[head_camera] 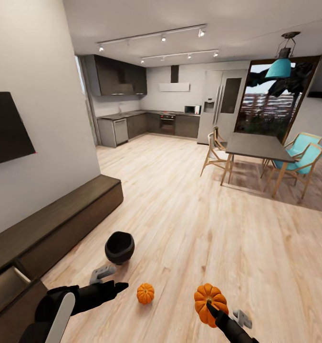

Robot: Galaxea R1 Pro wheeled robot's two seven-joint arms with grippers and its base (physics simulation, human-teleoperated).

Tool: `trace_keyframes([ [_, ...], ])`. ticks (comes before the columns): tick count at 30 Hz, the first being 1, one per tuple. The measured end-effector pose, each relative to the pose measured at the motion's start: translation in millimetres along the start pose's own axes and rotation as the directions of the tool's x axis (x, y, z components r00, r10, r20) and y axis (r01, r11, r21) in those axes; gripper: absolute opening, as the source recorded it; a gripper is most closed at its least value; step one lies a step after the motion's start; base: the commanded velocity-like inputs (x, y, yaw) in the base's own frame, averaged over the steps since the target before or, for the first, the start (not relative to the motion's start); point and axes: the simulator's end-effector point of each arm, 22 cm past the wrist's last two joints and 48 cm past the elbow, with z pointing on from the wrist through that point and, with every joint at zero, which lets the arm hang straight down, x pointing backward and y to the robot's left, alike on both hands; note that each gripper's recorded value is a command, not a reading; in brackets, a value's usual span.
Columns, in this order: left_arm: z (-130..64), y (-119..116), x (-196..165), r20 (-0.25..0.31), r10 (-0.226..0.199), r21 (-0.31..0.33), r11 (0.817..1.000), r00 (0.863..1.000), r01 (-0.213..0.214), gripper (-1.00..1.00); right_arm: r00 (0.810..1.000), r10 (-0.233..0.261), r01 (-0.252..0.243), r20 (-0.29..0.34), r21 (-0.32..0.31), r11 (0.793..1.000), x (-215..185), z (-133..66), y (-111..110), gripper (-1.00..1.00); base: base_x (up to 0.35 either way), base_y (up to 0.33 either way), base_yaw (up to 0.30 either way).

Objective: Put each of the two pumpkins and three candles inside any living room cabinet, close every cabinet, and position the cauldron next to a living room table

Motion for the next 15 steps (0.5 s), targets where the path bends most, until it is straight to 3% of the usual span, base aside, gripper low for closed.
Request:
trace_keyframes([
  [15, 0.0, -0.1, 0.0, 0.000, 0.000, 0.000, 1.000, 1.000, 0.000, 1.00, 1.000, 0.000, 0.000, 0.000, 0.000, 1.000, 0.0, 0.0, 0.0, -1.00, 0.195, -0.175, -0.278],
])
